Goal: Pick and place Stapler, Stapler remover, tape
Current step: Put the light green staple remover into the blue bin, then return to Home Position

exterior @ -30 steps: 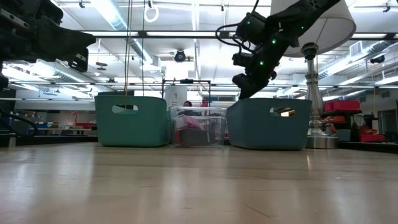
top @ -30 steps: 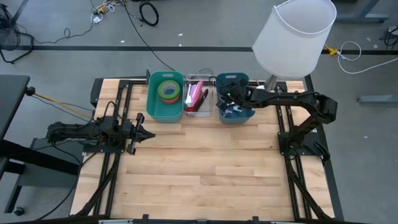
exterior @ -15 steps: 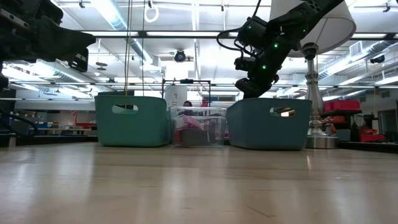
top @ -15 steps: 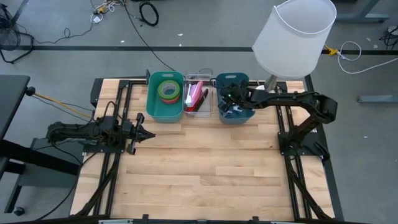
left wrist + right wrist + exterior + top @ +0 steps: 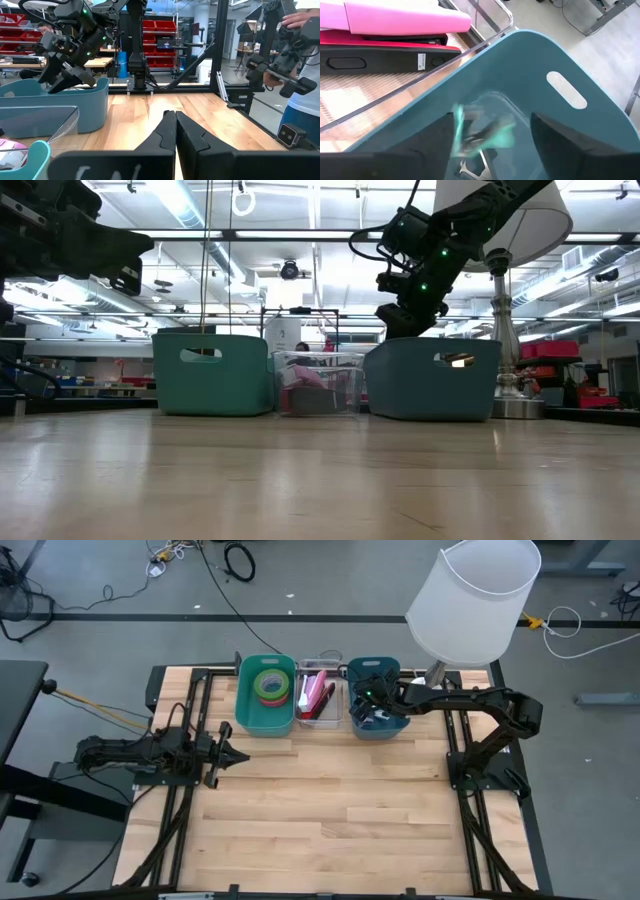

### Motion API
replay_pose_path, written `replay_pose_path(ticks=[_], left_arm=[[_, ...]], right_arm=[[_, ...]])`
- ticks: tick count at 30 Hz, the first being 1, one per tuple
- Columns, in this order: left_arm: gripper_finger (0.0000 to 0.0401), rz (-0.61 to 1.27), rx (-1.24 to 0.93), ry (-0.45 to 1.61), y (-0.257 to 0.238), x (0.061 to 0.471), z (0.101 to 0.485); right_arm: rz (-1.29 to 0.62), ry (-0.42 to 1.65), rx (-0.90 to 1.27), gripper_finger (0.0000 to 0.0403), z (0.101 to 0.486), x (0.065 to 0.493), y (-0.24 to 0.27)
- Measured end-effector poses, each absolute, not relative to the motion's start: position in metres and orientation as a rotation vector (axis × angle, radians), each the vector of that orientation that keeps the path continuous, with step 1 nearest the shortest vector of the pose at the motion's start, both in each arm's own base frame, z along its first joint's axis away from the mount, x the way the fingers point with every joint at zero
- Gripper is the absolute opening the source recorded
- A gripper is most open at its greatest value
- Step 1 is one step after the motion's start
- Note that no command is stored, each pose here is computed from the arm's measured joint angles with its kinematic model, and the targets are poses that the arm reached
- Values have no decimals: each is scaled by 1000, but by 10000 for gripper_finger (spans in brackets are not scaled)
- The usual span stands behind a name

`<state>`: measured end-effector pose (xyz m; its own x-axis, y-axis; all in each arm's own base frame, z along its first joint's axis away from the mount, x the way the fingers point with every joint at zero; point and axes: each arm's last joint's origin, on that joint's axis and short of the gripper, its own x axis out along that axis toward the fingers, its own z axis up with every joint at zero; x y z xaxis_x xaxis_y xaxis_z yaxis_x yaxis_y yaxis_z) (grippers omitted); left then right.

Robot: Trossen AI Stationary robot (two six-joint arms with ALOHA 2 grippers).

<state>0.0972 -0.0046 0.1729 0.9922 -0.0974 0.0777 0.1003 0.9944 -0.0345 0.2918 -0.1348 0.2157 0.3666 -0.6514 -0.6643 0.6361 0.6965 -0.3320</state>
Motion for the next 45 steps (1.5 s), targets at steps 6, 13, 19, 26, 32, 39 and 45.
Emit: replay_pose_path(ticks=[6, 13, 19, 26, 32, 39, 45], left_arm=[[3, -99, -38, -76, -5, 97, 173], [3, -100, -38, -76, -5, 97, 173], [3, -99, -38, -76, -5, 97, 173], [3, -99, -38, -76, -5, 97, 173], [3, -100, -38, -76, -5, 97, 173], [3, -99, -38, -76, -5, 97, 173], [3, -99, -38, -76, -5, 97, 173]], right_arm=[[-828, 863, -20, 323, 216, 292, -135], [-827, 865, -21, 352, 216, 292, -135], [-824, 865, -20, 349, 216, 292, -134], [-720, 858, 8, 345, 216, 296, -126], [-631, 817, 25, 345, 226, 296, -115], [-675, 737, -1, 344, 248, 288, -112], [-665, 663, 5, 337, 269, 277, -107]])
